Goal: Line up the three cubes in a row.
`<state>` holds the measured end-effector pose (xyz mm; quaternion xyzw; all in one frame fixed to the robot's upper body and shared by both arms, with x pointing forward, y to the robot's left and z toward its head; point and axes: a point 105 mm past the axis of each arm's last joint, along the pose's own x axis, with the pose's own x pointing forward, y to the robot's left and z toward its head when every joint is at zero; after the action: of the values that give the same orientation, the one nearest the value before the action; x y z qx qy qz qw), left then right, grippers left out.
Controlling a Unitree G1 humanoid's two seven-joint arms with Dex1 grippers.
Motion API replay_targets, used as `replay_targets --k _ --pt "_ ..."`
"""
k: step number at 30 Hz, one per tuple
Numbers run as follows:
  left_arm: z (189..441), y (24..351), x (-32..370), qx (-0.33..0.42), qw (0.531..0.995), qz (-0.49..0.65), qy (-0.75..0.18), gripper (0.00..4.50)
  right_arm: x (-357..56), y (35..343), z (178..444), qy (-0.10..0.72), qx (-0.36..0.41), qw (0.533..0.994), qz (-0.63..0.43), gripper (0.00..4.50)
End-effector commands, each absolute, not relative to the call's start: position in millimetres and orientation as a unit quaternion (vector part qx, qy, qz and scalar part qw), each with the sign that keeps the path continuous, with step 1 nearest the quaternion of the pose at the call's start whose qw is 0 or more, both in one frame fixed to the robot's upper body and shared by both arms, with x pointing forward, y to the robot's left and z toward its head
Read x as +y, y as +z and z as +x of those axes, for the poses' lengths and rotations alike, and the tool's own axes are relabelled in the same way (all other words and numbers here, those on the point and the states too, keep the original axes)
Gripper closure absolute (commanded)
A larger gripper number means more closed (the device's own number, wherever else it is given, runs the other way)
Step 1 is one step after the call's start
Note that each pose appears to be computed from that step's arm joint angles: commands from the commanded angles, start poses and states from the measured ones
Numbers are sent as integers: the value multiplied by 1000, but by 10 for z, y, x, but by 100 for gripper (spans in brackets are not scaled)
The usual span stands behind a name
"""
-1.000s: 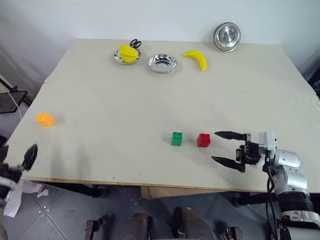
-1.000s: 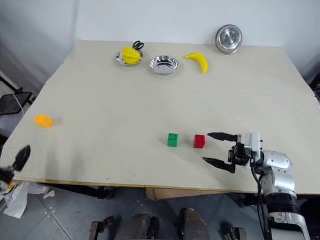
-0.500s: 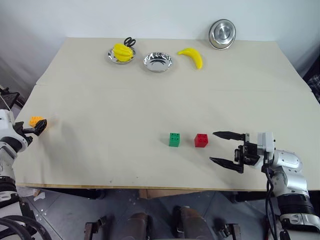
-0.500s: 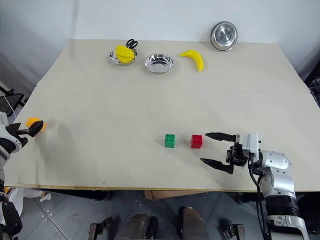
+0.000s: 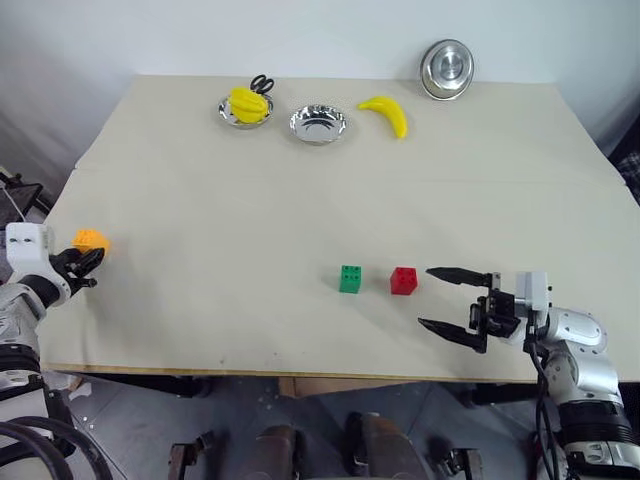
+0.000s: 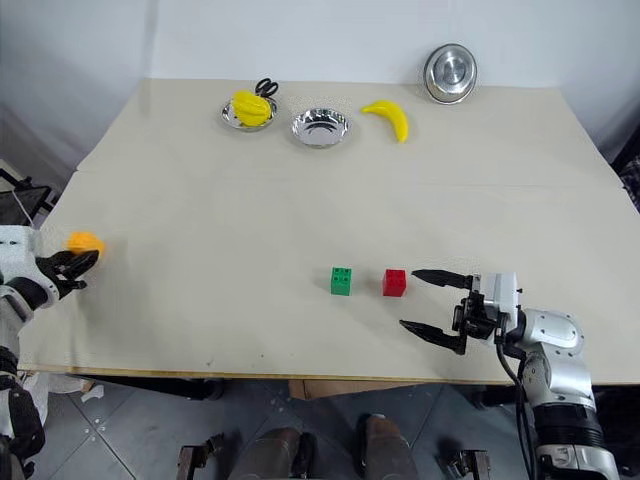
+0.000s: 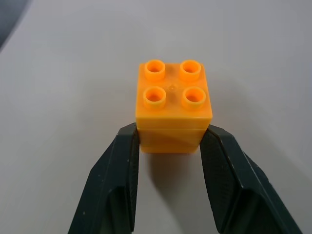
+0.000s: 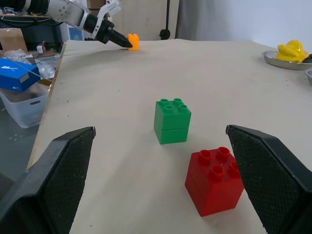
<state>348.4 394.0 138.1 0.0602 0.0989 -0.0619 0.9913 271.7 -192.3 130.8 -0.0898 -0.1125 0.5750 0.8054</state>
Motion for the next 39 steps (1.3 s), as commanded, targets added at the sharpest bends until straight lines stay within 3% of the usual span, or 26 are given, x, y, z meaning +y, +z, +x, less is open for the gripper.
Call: replay_targets --k 1,7,11,16,27,39 --pt "3582 1782 3434 20 968 139 -208 305 -2025 1378 2672 561 -121 812 -104 0" --pt "3374 1799 2446 -6 830 230 -508 305 -2172 1380 2620 547 -106 822 -115 0" --pt "3334 1610 2016 31 737 259 -624 305 -2309 1413 2574 536 -92 829 -128 0" --pt "3425 1434 1598 51 670 268 -690 305 -2445 1427 2434 531 -70 834 -135 0" --pt "3616 1303 1170 73 641 278 -711 305 -2432 1377 2164 519 -53 844 -124 0" --pt "3693 1270 1089 88 656 277 -697 305 -2338 1358 2145 506 -62 852 -118 0"
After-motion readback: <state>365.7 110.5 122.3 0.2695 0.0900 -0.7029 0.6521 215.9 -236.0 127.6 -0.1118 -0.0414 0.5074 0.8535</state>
